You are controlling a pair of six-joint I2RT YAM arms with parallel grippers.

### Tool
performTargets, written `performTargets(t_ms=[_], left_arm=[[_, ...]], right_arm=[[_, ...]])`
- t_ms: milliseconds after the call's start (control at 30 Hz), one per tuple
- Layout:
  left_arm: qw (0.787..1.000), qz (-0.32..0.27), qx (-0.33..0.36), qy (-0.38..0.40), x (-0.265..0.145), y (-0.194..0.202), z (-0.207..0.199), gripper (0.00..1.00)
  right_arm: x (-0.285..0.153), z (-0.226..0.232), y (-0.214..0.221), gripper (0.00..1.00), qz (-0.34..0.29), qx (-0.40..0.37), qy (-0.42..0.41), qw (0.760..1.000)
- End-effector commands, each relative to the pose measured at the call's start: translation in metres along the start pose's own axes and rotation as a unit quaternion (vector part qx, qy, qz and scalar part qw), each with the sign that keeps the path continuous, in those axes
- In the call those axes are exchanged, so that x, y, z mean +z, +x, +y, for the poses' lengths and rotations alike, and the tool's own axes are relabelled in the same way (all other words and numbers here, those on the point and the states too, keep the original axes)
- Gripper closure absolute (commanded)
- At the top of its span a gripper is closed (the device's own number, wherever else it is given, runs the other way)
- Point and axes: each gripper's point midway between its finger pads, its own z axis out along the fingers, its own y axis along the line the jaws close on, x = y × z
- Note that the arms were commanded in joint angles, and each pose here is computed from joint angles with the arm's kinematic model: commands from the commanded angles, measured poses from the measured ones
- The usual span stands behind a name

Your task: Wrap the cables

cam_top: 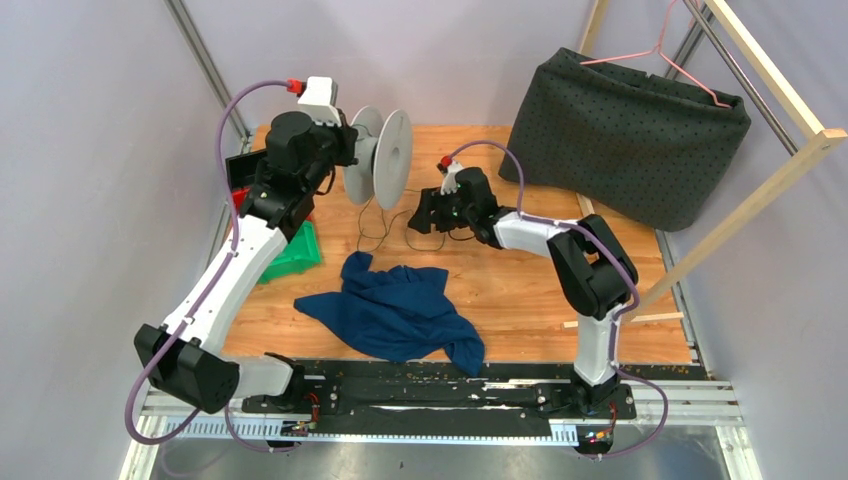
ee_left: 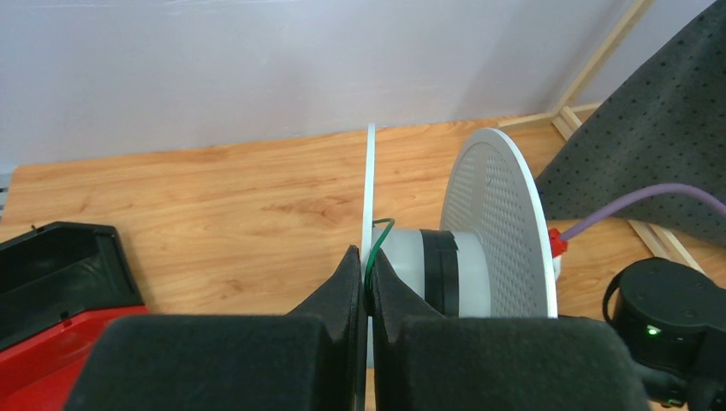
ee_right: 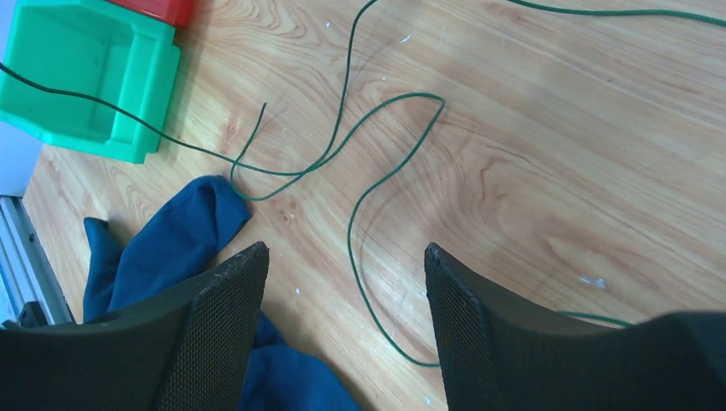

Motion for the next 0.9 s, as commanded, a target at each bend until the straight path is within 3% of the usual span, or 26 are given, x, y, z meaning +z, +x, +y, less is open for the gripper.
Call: performTargets(t_ms=[0, 367, 467, 567, 633, 867], left_arm=[[0.998, -0.067, -0.011, -0.009, -0.014, -0.039, 0.002, 1.0], [0.998, -0.069, -0.014, -0.005, -0.021, -0.036, 0.002, 1.0], [0.997, -0.072, -0.015, -0.005, -0.023, -0.038, 0.002, 1.0], [0.997, -0.074, -0.02, -0.007, -0.025, -0.038, 0.003, 1.0], [0.997, -0.078, -0.025, -0.013, -0.025, -0.04, 0.004, 1.0], [0.985, -0.089, -0.084, -0.124, -0.016, -0.036, 0.04, 1.0]], right_arm=[[0.02, 0.001, 0.007, 0.3, 0.014, 0.028, 0.023, 0.999], [0.069, -0.014, 0.026, 0.36, 0.038, 0.085, 0.046, 0.995], [0.078, -0.026, 0.031, 0.5, 0.037, 0.091, 0.064, 0.993], [0.078, -0.028, 0.031, 0.86, 0.038, 0.085, 0.064, 0.994], [0.067, -0.024, 0.031, 0.99, 0.048, 0.069, 0.061, 0.995], [-0.024, 0.015, 0.027, 0.99, 0.096, -0.092, 0.025, 0.991]])
